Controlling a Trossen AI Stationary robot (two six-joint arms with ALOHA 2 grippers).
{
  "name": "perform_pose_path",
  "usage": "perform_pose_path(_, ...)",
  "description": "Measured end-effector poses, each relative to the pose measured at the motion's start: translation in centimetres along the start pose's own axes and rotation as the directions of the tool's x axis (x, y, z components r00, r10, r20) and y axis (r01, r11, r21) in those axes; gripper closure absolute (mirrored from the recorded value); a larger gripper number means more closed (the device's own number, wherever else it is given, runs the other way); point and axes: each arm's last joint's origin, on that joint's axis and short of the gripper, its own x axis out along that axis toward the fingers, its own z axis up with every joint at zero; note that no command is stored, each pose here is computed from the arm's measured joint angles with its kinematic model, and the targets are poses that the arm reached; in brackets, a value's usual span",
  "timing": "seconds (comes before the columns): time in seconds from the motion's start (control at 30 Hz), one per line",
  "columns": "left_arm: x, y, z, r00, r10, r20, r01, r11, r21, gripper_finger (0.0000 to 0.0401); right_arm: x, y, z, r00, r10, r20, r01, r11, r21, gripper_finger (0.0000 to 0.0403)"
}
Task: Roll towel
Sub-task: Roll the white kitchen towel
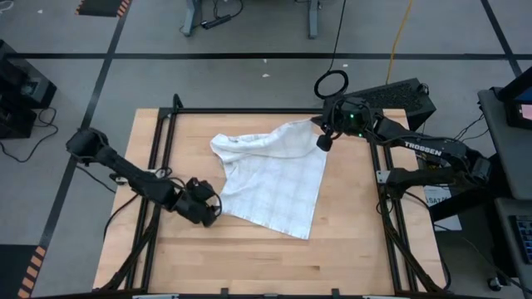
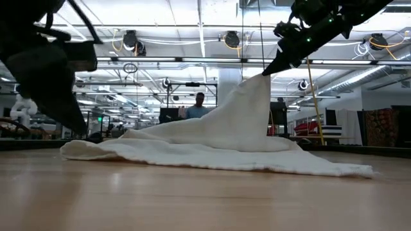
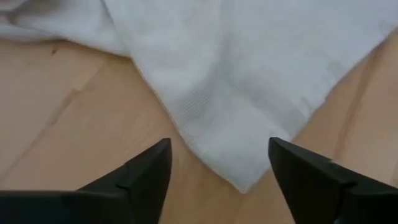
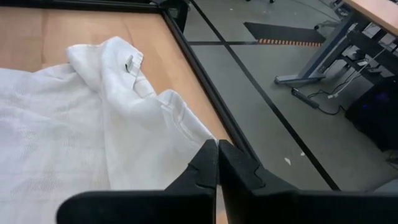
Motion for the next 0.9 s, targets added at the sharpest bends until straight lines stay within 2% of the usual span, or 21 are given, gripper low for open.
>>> perform_pose_path(0.17, 1.1, -0.8, -1.3, 0.999, 0.019, -0.029, -0.018, 0.998, 0.055, 0.0084, 0.0, 0.1, -0.1, 1.000, 0.010, -0.010, -0.010, 1.000, -0.001, 0.0403)
perform_pose_path(0.27, 1.9, -1.5, -1.9, 0.999, 0.004, -0.037, -0.001, 0.998, 0.068, 0.0080, 0.0, 0.1, -0.1, 1.000, 0.027, -0.005, -0.027, 1.000, -0.001, 0.0403)
perform_pose_path(0.37, 2.7, -1.6, -2.2, 0.999, 0.039, -0.024, -0.037, 0.997, 0.075, 0.0093, 0.0, 0.1, -0.1, 1.000, 0.028, -0.004, -0.028, 1.000, -0.001, 0.0403)
perform_pose_path(0.43, 3.1, -1.7, -2.4, 0.998, 0.063, 0.003, -0.063, 0.995, 0.072, 0.0117, 0.0, 0.1, -0.1, 1.000, 0.028, -0.004, -0.028, 1.000, -0.001, 0.0403)
perform_pose_path(0.5, 3.2, -1.8, -2.3, 0.997, 0.074, 0.022, -0.076, 0.994, 0.080, 0.0160, 0.0, 0.1, -0.1, 1.000, 0.028, -0.005, -0.028, 1.000, -0.001, 0.0403)
perform_pose_path(0.57, 3.0, -1.9, -2.2, 0.994, 0.095, 0.054, -0.101, 0.988, 0.120, 0.0224, 0.0, 0.1, -0.1, 1.000, 0.029, -0.009, -0.029, 1.000, 0.003, 0.0403)
perform_pose_path(0.67, 2.1, -2.4, -1.3, 0.990, 0.106, 0.088, -0.120, 0.978, 0.172, 0.0345, 0.0, 0.1, -0.2, 0.999, 0.032, -0.020, -0.032, 0.999, 0.004, 0.0403)
perform_pose_path(0.7, 1.6, -2.6, -0.9, 0.990, 0.108, 0.087, -0.123, 0.974, 0.190, 0.0371, 0.0, 0.2, -0.3, 0.999, 0.033, -0.024, -0.033, 0.999, 0.004, 0.0403)
perform_pose_path(0.8, -0.1, -2.6, 0.3, 0.987, 0.156, 0.047, -0.163, 0.942, 0.294, 0.0382, 0.0, 0.2, -0.3, 0.999, 0.035, -0.031, -0.035, 0.999, 0.006, 0.0403)
perform_pose_path(0.9, -2.6, -2.9, 2.0, 0.983, 0.180, -0.031, -0.151, 0.895, 0.420, 0.0382, 0.0, 0.2, -0.4, 0.999, 0.038, -0.040, -0.037, 0.999, 0.007, 0.0403)
